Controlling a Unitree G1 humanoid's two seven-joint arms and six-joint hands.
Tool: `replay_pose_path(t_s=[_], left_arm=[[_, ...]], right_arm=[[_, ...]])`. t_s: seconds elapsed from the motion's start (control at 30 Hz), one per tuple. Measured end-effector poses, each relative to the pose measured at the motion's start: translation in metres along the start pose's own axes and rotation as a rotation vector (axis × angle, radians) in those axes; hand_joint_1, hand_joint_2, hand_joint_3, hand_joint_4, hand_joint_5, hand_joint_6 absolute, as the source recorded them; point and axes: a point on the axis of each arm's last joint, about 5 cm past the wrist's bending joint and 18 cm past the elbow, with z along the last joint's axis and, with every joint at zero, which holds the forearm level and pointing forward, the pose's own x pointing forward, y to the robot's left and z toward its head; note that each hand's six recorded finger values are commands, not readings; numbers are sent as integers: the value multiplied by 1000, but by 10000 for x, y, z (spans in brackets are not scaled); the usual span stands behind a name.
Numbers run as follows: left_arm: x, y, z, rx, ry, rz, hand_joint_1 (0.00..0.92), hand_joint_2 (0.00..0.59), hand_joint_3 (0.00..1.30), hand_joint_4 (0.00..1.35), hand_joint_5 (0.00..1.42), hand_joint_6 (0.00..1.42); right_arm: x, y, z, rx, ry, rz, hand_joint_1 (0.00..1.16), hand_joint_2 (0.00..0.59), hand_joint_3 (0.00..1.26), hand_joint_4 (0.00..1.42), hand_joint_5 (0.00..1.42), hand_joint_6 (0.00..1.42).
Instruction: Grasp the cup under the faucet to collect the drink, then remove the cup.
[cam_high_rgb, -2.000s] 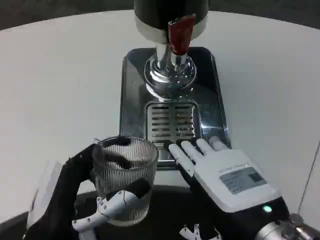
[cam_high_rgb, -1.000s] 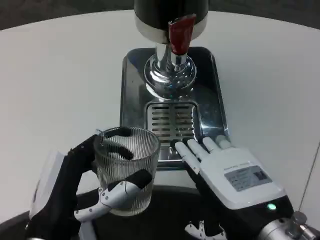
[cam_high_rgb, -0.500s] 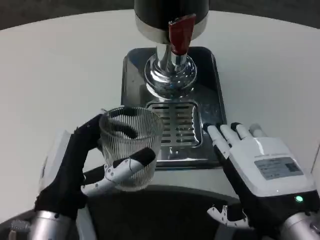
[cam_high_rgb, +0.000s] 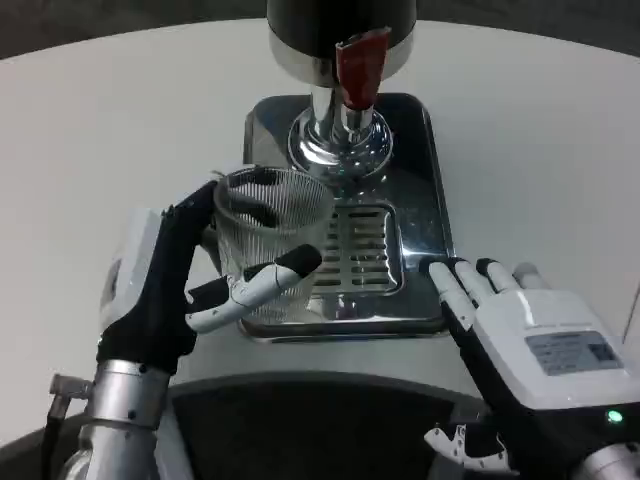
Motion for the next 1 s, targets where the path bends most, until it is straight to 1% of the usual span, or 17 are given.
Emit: replay_pose_path(t_s=[0.13,0.27,0.33,0.47,0.67,0.77,0.87,1.0], left_arm=[[87,-67,-49,17,2,2,463,334,938,1106,909,1035],[177,-142,-70,24,-6,-3,461,333,938,1106,912,1035],[209,-165,-82,46,-13,-17,459,333,938,1106,914,1044],[243,-222,-103,56,-11,-27,458,333,938,1106,914,1048],[274,-312,-140,90,-7,-52,456,333,938,1095,914,1049],[329,-355,-136,111,-20,-60,455,333,938,1094,914,1050],[394,-392,-116,118,-36,-47,455,333,935,1094,914,1050],[447,-442,-112,149,-53,-48,455,333,933,1094,914,1036]], right_arm=[[-41,-27,-1,0,6,-17,754,286,0,0,0,0],[-60,-17,-8,-1,14,-9,757,287,0,0,0,0],[-77,-21,-10,-1,15,-11,759,287,0,0,0,0],[-109,-44,-15,-2,20,-24,761,288,0,0,0,0],[-134,-34,-28,2,32,-15,763,288,0,0,0,0],[-153,-37,-31,7,39,-16,763,288,0,0,0,0],[-177,-53,-30,11,41,-27,763,288,0,0,0,0],[-202,-51,-41,14,51,-22,763,288,0,0,0,0]])
